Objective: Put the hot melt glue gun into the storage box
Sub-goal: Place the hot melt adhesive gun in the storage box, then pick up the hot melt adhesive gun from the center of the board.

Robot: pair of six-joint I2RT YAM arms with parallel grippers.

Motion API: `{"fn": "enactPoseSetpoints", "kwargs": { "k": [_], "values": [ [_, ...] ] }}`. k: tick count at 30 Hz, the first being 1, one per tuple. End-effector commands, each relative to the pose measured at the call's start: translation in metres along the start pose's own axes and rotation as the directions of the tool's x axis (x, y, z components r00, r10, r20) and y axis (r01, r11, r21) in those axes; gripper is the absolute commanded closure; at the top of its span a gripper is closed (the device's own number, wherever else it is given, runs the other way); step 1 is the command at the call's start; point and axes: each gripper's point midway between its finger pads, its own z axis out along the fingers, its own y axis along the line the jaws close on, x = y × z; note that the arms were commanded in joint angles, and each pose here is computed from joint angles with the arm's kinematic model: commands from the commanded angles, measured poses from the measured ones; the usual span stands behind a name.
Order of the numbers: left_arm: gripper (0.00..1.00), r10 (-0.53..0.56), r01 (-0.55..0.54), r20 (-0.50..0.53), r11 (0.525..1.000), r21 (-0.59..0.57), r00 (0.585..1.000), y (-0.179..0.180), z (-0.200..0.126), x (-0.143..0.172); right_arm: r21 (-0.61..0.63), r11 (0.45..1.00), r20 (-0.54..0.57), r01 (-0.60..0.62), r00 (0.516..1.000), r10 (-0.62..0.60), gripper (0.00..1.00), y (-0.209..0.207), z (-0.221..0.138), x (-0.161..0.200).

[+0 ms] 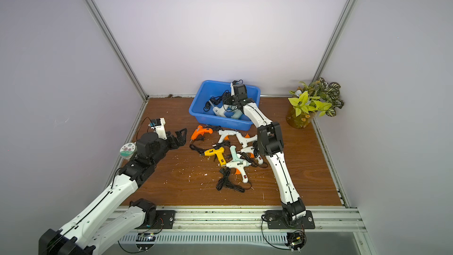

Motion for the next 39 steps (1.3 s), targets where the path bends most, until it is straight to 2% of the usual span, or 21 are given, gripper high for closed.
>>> {"fn": "enactPoseSetpoints", "kwargs": {
  "k": [1,5,12,14,17,22,31,39],
  "values": [
    [0.00,0.023,-0.029,-0.062,0.995,-0.091,0.998,0.022,0.007,0.021,0.013,0.999,0.149,0.039,0.988,-0.041,0.21,0.028,-0.065,-0.072],
    [0.01,0.030,-0.045,-0.134,0.993,-0.108,0.991,0.034,0.021,0.042,0.039,0.999,0.171,0.037,0.984,-0.043,0.16,0.027,-0.089,-0.071],
    [0.01,0.073,-0.091,-0.242,0.994,-0.066,0.968,0.043,0.048,0.076,0.040,0.999,0.266,0.013,0.964,-0.023,0.07,0.023,-0.155,-0.060],
    [0.01,0.095,-0.113,-0.246,0.992,-0.060,0.964,0.045,0.054,0.079,0.043,0.999,0.293,-0.001,0.956,-0.011,0.02,0.019,-0.174,-0.053],
    [0.01,0.126,-0.148,-0.255,0.986,-0.072,0.959,0.052,0.066,0.081,0.052,0.998,0.331,-0.024,0.943,0.005,0.01,0.012,-0.205,-0.041],
    [0.10,0.164,-0.203,-0.294,0.973,-0.107,0.942,0.065,0.090,0.083,0.087,0.995,0.385,-0.046,0.923,0.009,0.01,0.000,-0.251,-0.026],
    [0.25,0.271,-0.319,-0.462,0.947,-0.028,0.845,0.065,0.136,0.099,0.129,0.991,0.445,-0.036,0.895,-0.026,0.01,-0.009,-0.313,-0.012],
    [0.29,0.313,-0.342,-0.543,0.938,0.050,0.780,0.061,0.160,0.114,0.143,0.989,0.487,-0.035,0.872,-0.039,0.01,-0.013,-0.344,-0.004]
  ]
}}
